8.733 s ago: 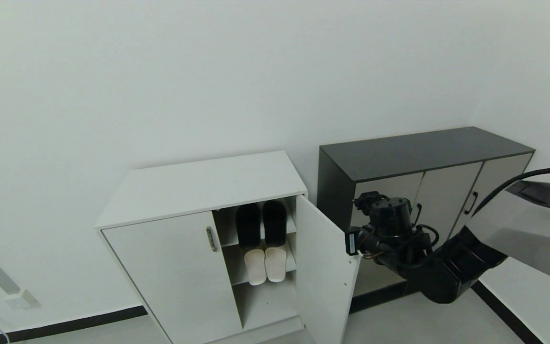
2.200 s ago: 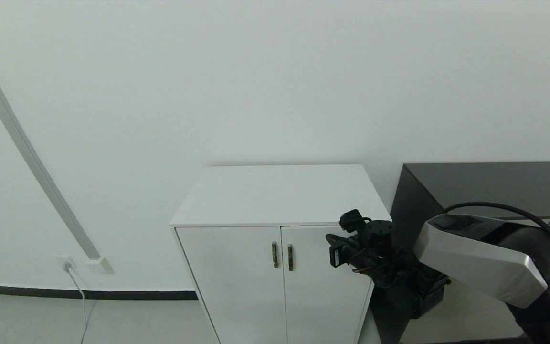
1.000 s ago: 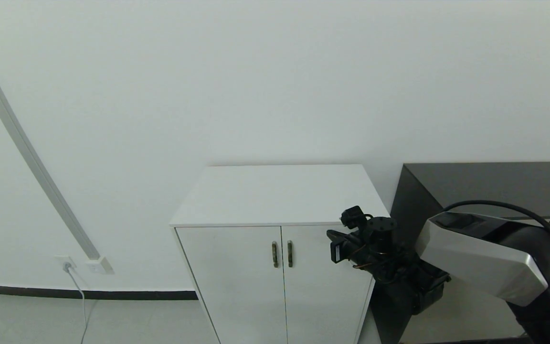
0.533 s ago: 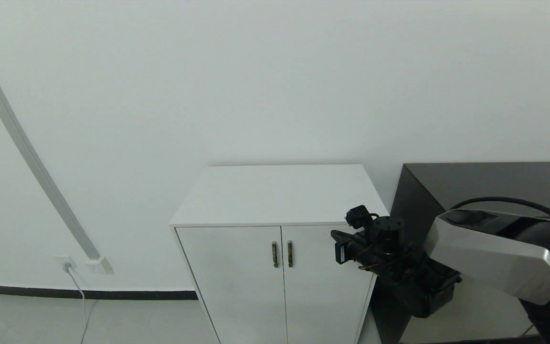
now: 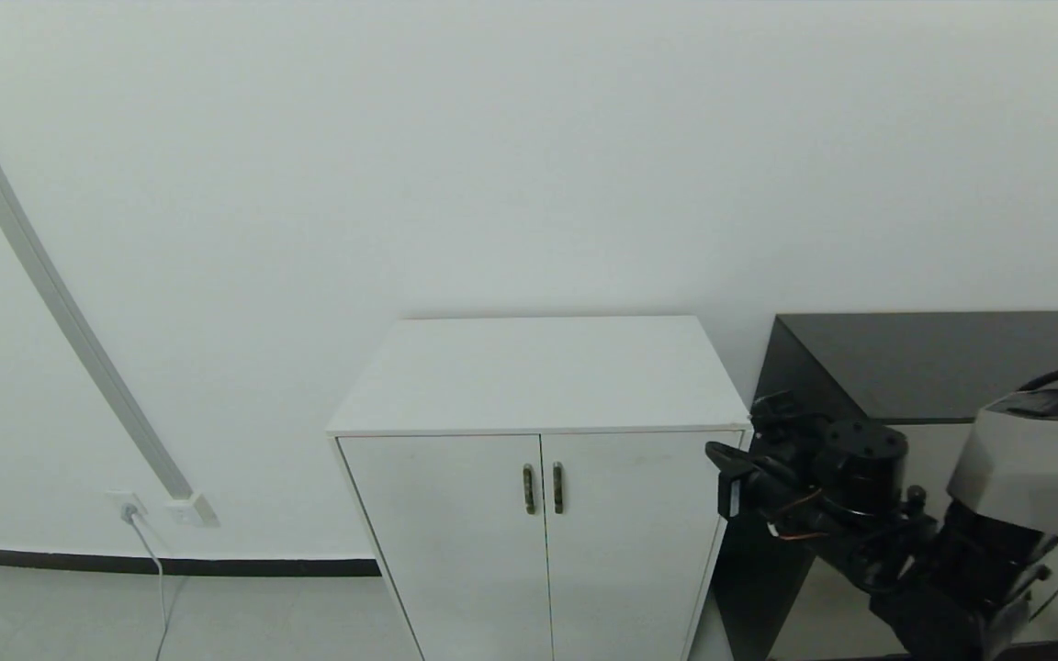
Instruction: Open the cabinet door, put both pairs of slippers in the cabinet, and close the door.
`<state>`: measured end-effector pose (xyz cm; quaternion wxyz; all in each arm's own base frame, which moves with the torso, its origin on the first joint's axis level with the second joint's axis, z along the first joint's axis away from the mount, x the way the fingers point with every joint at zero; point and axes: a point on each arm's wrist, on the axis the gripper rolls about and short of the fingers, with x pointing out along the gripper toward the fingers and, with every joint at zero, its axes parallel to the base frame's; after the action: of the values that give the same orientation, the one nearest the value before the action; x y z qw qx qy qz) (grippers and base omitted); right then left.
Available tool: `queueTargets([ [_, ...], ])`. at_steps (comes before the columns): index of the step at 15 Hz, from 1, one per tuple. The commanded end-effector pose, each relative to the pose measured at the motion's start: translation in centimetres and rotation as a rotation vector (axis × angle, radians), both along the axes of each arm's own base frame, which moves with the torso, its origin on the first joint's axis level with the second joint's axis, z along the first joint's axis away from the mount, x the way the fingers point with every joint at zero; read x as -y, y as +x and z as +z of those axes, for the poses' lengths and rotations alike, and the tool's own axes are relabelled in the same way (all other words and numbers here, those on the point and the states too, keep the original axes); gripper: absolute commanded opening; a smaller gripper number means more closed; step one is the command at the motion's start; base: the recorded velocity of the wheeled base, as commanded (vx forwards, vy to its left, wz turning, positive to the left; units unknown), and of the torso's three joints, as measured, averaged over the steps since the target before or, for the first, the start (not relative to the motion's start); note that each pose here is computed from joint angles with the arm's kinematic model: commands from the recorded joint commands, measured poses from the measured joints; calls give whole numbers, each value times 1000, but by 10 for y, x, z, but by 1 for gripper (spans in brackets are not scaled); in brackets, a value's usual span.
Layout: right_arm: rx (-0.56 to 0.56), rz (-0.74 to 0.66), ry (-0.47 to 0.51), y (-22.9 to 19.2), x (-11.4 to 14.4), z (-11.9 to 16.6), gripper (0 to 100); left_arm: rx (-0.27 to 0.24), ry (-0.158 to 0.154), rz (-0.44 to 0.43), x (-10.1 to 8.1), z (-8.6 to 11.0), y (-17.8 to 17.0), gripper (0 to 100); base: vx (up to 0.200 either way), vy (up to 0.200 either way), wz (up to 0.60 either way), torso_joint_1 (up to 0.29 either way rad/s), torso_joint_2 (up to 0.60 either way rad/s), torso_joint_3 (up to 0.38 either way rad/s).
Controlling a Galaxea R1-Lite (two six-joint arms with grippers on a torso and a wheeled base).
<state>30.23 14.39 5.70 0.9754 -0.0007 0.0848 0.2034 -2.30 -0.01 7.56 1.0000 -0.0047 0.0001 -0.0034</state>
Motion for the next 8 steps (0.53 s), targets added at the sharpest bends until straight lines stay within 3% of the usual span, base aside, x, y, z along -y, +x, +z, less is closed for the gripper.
queueTargets([
  [1,40,-106,14,-31,45,31,0,-1,0,1,0,0,0,0,0,0,0,0,0,0],
  [4,25,-220,0,-68,88,42,0,-1,0,-1,0,0,0,0,0,0,0,0,0,0],
  [8,45,-335,-4,-101,120,54,0,-1,0,-1,0,0,0,0,0,0,0,0,0,0],
])
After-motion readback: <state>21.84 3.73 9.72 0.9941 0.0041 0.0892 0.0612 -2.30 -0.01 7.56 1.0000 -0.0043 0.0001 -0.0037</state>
